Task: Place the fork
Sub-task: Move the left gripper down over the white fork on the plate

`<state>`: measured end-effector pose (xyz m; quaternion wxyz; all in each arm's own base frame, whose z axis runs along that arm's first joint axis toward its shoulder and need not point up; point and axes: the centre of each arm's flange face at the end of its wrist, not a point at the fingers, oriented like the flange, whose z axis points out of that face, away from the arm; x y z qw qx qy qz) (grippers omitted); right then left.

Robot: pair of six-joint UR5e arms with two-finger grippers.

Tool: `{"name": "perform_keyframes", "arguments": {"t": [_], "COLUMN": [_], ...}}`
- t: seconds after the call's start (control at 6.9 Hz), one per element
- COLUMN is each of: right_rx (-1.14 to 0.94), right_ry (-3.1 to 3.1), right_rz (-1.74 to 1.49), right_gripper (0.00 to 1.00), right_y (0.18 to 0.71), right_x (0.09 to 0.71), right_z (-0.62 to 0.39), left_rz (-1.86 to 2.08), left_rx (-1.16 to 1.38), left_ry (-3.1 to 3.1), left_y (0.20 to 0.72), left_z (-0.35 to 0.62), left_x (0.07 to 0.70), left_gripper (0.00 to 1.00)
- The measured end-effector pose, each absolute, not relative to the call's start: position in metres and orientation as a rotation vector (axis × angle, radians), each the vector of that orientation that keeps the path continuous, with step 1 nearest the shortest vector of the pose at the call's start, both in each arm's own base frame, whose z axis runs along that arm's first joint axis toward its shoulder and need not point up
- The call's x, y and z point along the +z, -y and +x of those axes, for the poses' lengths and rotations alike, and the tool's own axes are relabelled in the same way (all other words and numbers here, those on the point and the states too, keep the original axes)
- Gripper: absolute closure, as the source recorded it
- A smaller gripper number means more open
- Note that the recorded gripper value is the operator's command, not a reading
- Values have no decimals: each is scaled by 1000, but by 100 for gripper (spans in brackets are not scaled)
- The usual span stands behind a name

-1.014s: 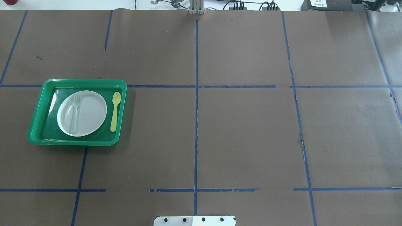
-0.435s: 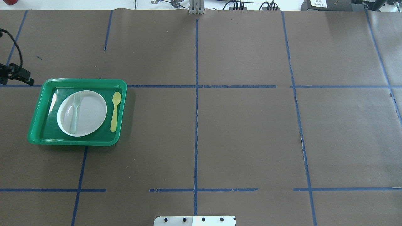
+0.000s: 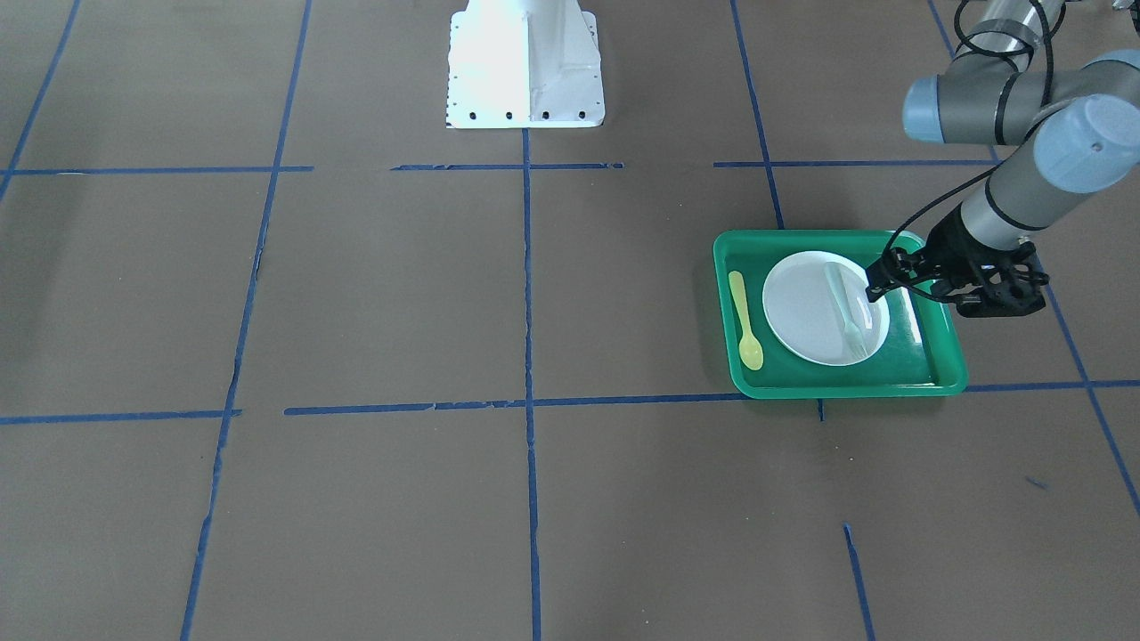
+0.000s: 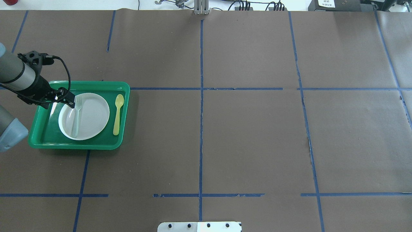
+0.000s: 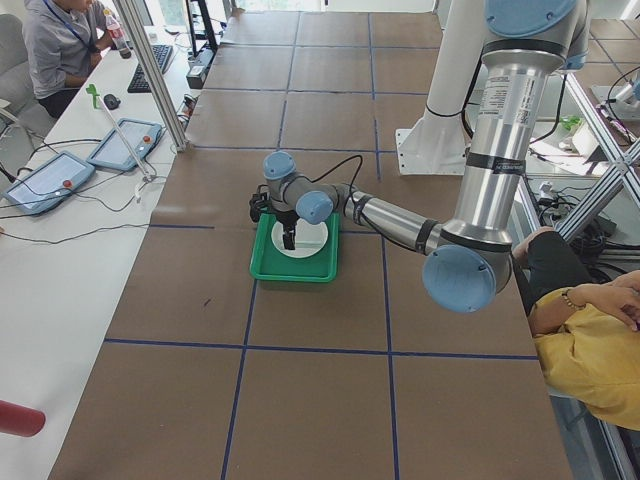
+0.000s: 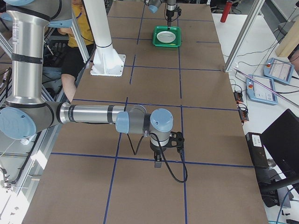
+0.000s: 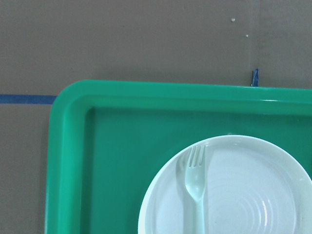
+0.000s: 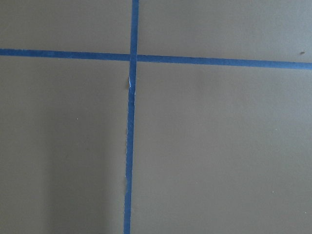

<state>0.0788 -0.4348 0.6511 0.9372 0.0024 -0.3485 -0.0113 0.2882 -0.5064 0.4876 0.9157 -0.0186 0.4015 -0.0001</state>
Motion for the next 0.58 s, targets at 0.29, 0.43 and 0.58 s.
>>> {"name": "perform_keyframes", "arguments": {"t": [0.29, 0.43, 0.58], "right_rx": [-23, -24, -24], "right_ry": [712, 712, 712], "right_rz": [5, 5, 5], "right_gripper": [0, 0, 0], "right_y": [435, 435, 435], "right_x": [651, 651, 651], "right_z": [79, 79, 79], "left_rz": [-67, -75, -81], "left_rx": [23, 28, 31], "left_ry": [-816, -812, -807], "left_y": [507, 509, 510], "left_z": [318, 326, 329], "left_x": [492, 494, 498], "left_gripper": [6, 15, 27]}}
